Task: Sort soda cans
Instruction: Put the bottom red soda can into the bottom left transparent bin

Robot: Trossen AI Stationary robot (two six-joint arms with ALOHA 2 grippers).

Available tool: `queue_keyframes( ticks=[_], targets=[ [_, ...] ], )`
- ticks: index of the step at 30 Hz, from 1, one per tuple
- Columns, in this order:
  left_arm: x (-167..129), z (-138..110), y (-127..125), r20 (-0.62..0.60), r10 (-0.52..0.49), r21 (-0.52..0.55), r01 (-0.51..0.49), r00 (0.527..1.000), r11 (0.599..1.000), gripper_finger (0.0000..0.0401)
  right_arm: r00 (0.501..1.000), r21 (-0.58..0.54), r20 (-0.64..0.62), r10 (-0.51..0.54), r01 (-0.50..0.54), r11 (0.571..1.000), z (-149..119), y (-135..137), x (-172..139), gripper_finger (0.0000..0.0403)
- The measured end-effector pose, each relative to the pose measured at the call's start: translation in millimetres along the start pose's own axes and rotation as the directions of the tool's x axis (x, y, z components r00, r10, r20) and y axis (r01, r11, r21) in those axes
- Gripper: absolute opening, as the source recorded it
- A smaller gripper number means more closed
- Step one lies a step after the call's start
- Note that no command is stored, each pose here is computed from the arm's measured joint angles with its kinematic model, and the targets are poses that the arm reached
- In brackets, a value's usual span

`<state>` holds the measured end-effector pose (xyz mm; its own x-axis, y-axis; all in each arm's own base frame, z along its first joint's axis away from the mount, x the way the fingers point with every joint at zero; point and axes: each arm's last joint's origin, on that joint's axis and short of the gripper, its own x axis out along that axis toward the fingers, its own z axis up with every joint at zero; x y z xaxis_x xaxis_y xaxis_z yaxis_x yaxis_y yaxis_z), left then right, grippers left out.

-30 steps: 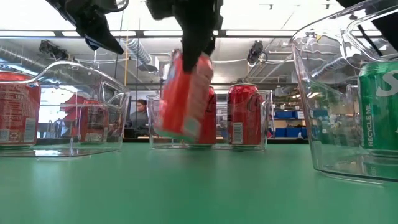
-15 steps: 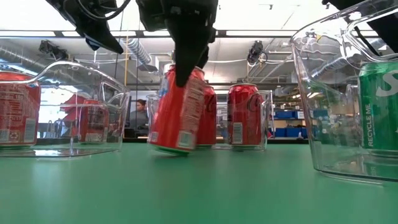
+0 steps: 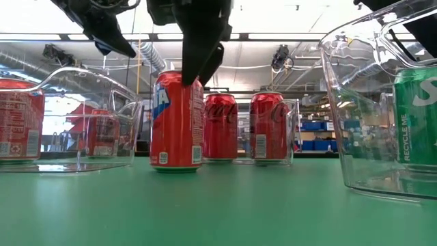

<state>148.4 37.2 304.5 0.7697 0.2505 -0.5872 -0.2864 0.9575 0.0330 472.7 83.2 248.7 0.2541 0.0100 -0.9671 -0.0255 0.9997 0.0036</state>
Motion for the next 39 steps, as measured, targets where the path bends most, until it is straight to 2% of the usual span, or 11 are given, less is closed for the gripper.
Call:
queue_keyframes(
  ticks=[5,8,12,15,21,23,24,28,32,39],
  targets=[
    [0,2,0,0.017,0.000,-0.001,0.000,1.000,1.000,0.0002,1.000,-0.007,0.005,-0.016,0.016,1.000,-6,5,-21,0.0325],
    [0,3,0,0.034,0.000,-0.003,0.000,0.999,1.000,0.0002,0.995,0.010,0.009,-0.097,0.097,0.995,-15,7,-44,0.0308],
    [0,4,0,0.038,0.000,-0.003,0.000,0.999,1.000,0.0002,0.968,0.021,0.029,-0.250,0.250,0.968,-27,7,-73,0.0266],
    [0,4,0,0.036,-0.009,-0.018,0.010,0.999,1.000,0.0002,0.949,0.021,0.052,-0.311,0.311,0.950,-30,7,-77,0.0218],
    [1,2,-3,0.017,-0.062,-0.018,0.062,0.998,0.998,0.0002,0.946,-0.014,0.042,-0.322,0.323,0.946,-34,1,-28,0.0075],
    [0,4,-4,-0.008,-0.068,-0.007,0.068,0.998,0.998,0.0002,0.936,-0.009,0.061,-0.347,0.348,0.938,-39,-1,-25,0.0025],
    [0,6,-5,-0.018,-0.070,0.006,0.070,0.997,0.998,0.0002,0.926,-0.004,0.071,-0.370,0.371,0.929,-43,-2,-27,0.0013],
    [2,20,-10,-0.054,-0.077,0.033,0.078,0.996,0.996,0.0002,0.886,0.086,0.193,-0.422,0.413,0.907,-60,-3,-48,0.0017],
    [12,35,-19,-0.131,-0.097,0.061,0.106,0.987,0.993,0.0002,0.825,0.154,0.383,-0.416,0.388,0.909,-84,-3,-62,0.0003],
    [35,68,-45,-0.330,-0.131,0.115,0.178,0.935,0.977,0.0002,0.673,0.235,0.628,-0.390,0.314,0.920,-132,-9,-47,0.0001]
  ],
)
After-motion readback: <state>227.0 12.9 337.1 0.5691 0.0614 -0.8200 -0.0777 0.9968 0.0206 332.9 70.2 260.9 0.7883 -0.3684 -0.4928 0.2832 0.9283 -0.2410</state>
